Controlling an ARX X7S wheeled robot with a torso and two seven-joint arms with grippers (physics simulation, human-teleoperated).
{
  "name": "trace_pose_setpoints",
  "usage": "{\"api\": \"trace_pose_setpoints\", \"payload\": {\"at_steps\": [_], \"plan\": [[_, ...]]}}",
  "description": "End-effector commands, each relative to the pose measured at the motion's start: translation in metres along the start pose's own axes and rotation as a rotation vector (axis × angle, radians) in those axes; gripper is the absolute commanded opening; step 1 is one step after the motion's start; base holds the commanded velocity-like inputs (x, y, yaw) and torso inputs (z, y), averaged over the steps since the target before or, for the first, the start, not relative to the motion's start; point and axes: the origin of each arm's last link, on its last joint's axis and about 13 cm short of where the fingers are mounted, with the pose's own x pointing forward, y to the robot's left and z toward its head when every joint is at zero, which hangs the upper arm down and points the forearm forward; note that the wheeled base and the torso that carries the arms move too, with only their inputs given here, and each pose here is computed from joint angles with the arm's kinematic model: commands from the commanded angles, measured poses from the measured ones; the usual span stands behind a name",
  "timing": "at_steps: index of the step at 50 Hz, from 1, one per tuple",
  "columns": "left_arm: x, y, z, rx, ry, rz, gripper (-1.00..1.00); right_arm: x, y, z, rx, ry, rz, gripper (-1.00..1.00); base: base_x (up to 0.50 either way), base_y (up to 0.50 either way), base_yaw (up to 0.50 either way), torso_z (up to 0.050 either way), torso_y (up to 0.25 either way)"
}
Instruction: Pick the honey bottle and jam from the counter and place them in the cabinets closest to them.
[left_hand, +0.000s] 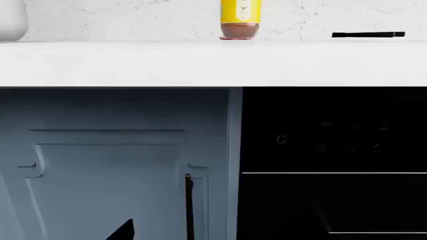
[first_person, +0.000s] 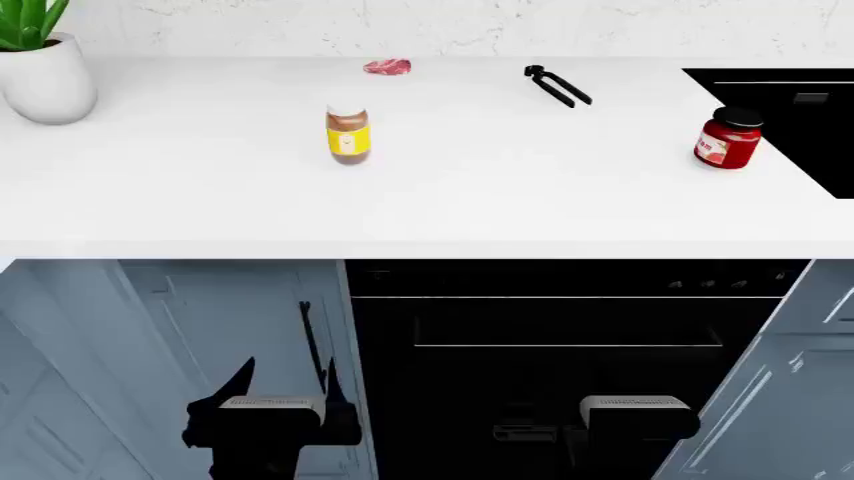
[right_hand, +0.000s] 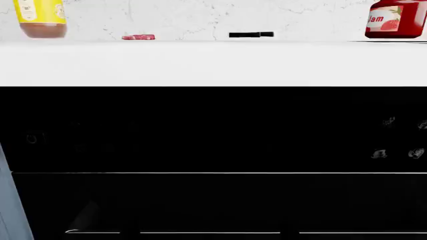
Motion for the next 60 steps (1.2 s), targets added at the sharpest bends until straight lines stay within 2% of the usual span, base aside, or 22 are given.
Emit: {"api": "trace_pose_setpoints", "payload": {"at_steps": [1,3,8,11,15,23,37,48,54,60], "plan": [[0.0,0.001,0.004,-0.036,0.026,0.009,1.0,0.001,0.001,0.003,-0.006,-0.001,0.005,1.0,0.0,0.0,0.0,0.0,0.0],[-0.001,0.003,0.015,-0.043,0.025,0.009,1.0,0.002,0.003,0.013,-0.044,-0.013,0.02,1.0,0.0,0.0,0.0,0.0,0.0],[0.003,0.008,0.044,-0.023,0.001,0.01,1.0,0.001,0.004,0.043,-0.07,-0.049,0.042,1.0,0.0,0.0,0.0,0.0,0.0],[0.003,0.01,0.069,-0.028,-0.05,-0.011,1.0,-0.002,0.004,0.066,-0.051,-0.085,0.055,1.0,0.0,0.0,0.0,0.0,0.0],[0.003,0.015,0.103,-0.002,-0.124,-0.019,1.0,-0.003,0.004,0.093,-0.086,-0.146,0.075,1.0,0.01,0.07,0.0,0.0,0.0],[0.009,0.028,0.146,0.037,-0.226,0.012,1.0,-0.001,0.001,0.126,-0.112,-0.231,0.058,1.0,0.19,0.35,0.0,0.0,0.0],[0.009,0.03,0.173,0.067,-0.291,0.007,1.0,-0.006,-0.001,0.151,-0.129,-0.297,0.062,1.0,0.26,0.37,0.0,0.0,0.0],[0.007,0.032,0.179,0.08,-0.31,0.013,1.0,-0.009,0.0,0.164,-0.144,-0.34,0.071,1.0,0.27,0.11,0.0,0.0,0.0],[0.006,0.031,0.179,0.07,-0.309,0.011,1.0,-0.01,0.0,0.167,-0.147,-0.352,0.079,1.0,0.27,0.14,0.0,0.0,0.0],[0.004,0.03,0.192,0.0,-0.304,-0.027,1.0,-0.01,-0.001,0.174,-0.152,-0.361,0.082,1.0,0.28,0.14,0.0,0.0,0.0]]}}
